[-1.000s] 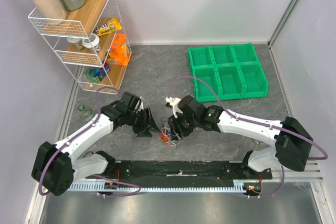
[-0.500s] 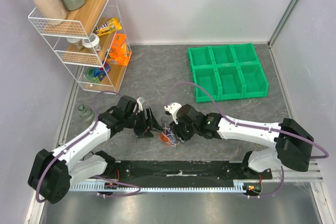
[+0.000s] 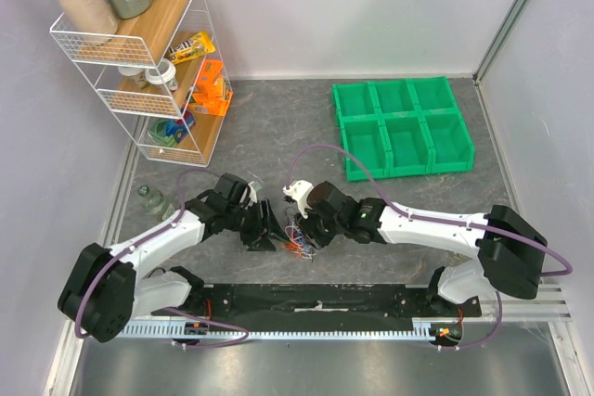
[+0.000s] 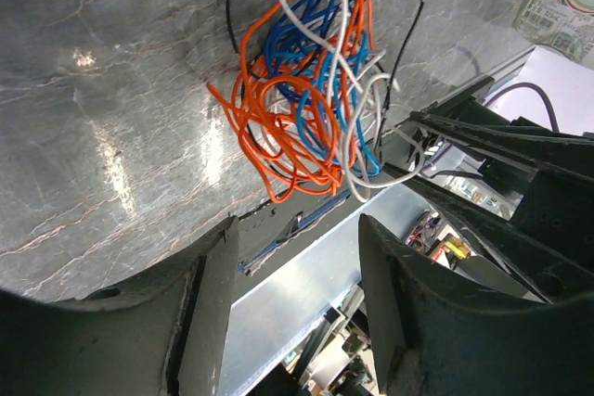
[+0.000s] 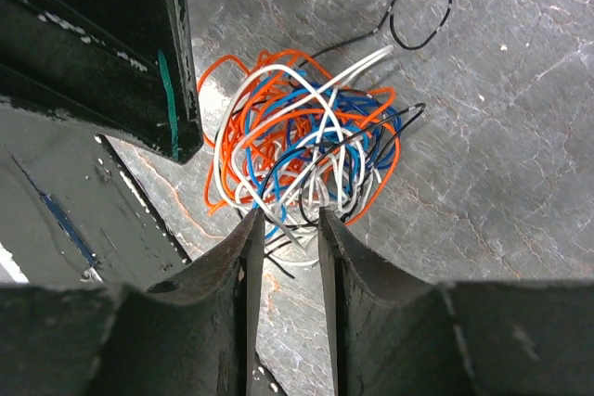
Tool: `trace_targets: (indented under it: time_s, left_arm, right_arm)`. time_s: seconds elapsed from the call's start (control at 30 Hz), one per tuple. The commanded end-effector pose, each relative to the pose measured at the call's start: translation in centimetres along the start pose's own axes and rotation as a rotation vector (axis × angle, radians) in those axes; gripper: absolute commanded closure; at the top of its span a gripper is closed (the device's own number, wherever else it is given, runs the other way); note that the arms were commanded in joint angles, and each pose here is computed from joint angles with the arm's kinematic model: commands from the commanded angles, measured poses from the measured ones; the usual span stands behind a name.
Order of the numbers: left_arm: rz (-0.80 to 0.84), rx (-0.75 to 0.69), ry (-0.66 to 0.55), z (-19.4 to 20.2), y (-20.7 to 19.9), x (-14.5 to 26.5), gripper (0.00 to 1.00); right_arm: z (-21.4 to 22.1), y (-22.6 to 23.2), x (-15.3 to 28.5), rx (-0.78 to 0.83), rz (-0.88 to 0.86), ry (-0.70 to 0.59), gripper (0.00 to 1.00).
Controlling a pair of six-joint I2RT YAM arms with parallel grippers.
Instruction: Untangle the cables
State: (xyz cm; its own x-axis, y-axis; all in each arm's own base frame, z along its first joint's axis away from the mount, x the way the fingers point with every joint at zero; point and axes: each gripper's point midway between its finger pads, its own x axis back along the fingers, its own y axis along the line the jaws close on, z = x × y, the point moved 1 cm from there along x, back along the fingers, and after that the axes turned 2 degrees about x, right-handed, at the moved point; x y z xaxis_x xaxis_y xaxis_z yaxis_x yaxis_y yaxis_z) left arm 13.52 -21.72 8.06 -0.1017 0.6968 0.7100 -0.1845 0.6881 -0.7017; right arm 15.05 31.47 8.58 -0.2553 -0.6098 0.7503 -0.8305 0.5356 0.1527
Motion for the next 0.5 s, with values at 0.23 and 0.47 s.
trace_targets:
  time_s: [0.23, 0.47]
  left_arm:
    - [0.05, 0.054, -0.008, 0.1, 0.3, -1.2, 0.49]
    - [0.022, 0.062, -0.089, -2.0, 0.2, -1.8, 0.65]
  right_arm:
    - [-4.0, 0.6, 0.8, 0.01, -0.011, -0.119, 0.76]
    - [-4.3, 0.1, 1.4, -0.017, 0.023, -0.136, 0.92]
